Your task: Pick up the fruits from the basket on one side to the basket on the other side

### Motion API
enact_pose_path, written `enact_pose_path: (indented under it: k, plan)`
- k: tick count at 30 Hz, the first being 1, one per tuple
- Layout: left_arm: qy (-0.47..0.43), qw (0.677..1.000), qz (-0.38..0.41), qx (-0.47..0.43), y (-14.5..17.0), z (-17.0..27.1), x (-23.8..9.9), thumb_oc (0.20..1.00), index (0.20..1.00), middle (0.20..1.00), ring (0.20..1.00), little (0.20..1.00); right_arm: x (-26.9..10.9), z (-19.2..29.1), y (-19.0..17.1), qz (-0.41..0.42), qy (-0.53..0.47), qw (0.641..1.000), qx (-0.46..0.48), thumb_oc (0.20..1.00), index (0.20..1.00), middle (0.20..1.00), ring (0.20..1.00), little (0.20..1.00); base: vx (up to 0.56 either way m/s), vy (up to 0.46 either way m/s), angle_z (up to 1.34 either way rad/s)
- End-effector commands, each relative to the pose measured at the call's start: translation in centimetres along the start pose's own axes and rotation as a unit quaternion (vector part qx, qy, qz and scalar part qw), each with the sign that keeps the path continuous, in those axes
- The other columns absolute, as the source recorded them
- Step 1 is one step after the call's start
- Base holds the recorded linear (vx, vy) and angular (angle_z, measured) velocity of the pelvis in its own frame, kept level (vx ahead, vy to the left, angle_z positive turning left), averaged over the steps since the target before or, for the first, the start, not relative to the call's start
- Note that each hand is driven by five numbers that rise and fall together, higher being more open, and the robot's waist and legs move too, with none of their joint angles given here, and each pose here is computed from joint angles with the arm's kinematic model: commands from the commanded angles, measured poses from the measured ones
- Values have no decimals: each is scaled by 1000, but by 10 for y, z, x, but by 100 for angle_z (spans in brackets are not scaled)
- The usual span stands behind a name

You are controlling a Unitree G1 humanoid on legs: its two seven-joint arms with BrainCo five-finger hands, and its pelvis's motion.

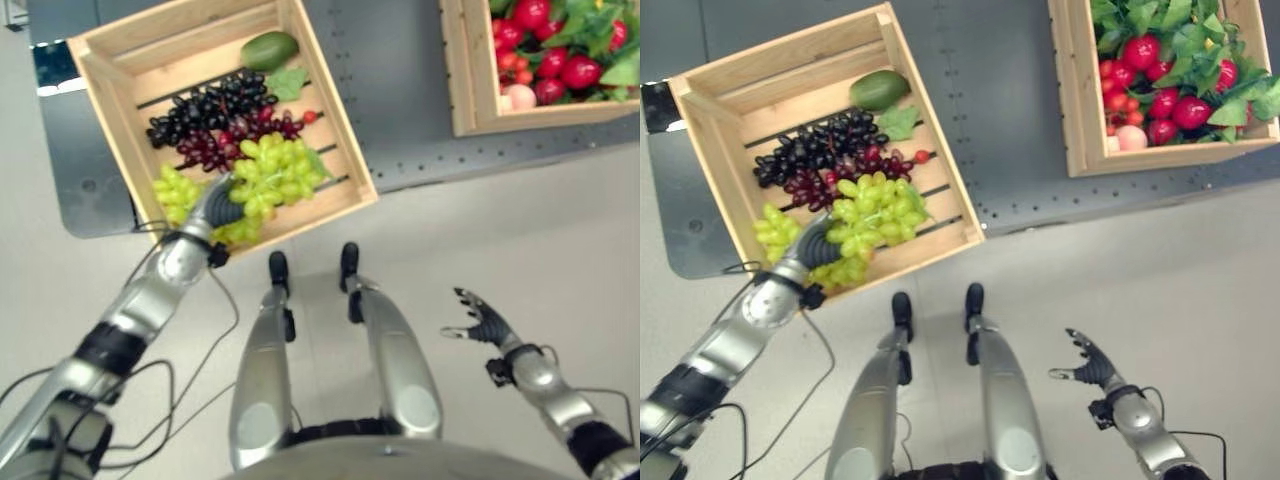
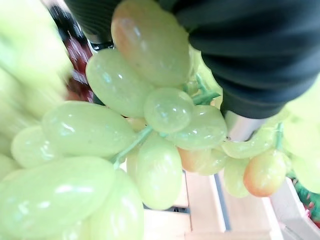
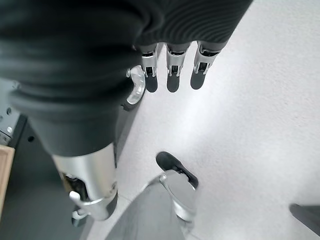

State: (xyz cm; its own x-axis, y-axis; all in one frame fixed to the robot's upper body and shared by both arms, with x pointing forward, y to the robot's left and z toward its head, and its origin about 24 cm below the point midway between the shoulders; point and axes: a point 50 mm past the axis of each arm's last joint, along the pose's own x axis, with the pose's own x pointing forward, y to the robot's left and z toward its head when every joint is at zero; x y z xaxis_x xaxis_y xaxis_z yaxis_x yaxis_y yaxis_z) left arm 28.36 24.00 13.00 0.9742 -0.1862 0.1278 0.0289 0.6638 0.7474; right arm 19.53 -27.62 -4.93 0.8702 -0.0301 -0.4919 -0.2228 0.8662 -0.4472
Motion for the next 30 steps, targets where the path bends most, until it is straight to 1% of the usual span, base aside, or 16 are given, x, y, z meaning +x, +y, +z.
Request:
enact_pose_path:
  k: [1,7,10,13,16,18,19,20,21,22,24,25,28,30]
  plan:
    - [-123,989,15,-76,9,44,-3,200,200,200,200,200,-16,-19,-7,2,28,999,-19,1000,1000,1000,1000,1000,29,24,20]
    - [-148,983,21,-103,18,52,-14,200,200,200,200,200,-18,-20,-6,10,31,999,-21,1000,1000,1000,1000,1000,28,22,19]
    - [-159,980,18,-117,21,56,-15,200,200,200,200,200,-17,-11,-9,16,10,1000,-20,1000,1000,1000,1000,1000,45,11,9]
    - [-171,975,7,-144,21,59,-16,200,200,200,200,200,-12,20,-19,37,-55,998,-21,1000,1000,1000,1000,1000,38,2,8]
    - [-179,968,-12,-176,20,61,-15,200,200,200,200,200,-11,54,-40,48,-118,992,0,1000,1000,1000,1000,1000,33,21,10]
    - [-180,966,-28,-183,20,61,-16,200,200,200,200,200,-15,88,-58,62,-181,981,13,1000,1000,1000,1000,1000,62,23,7]
    - [-177,965,-32,-191,21,59,-16,200,200,200,200,200,-17,97,-65,60,-198,978,17,1000,1000,1000,1000,1000,54,23,4]
    - [-178,964,-36,-193,22,59,-15,200,200,200,200,200,-18,108,-69,72,-214,974,6,1000,1000,1000,1000,1000,74,8,4]
    - [-178,964,-48,-193,25,60,-15,200,200,200,200,200,-22,130,-80,81,-239,967,-24,1000,1000,1000,1000,1000,64,13,2]
    - [-176,962,-59,-199,28,60,-15,200,200,200,200,200,-27,148,-89,80,-267,960,-30,1000,1000,1000,1000,1000,105,8,2]
    - [-176,959,-78,-210,29,61,-15,200,200,200,200,200,-28,163,-94,86,-296,951,4,1000,1000,1000,1000,1000,101,22,0]
    - [-173,958,-89,-212,32,61,-13,200,200,200,200,200,-32,178,-97,103,-314,944,-1,1000,1000,1000,1000,1000,98,26,-4]
    - [-162,955,-118,-219,35,61,-10,200,200,200,200,200,-35,199,-98,145,-333,932,1,1000,1000,1000,1000,1000,101,9,-2]
    - [-160,955,-129,-216,38,63,-4,200,200,200,200,200,-33,212,-100,150,-338,929,-10,1000,1000,1000,1000,1000,72,2,3]
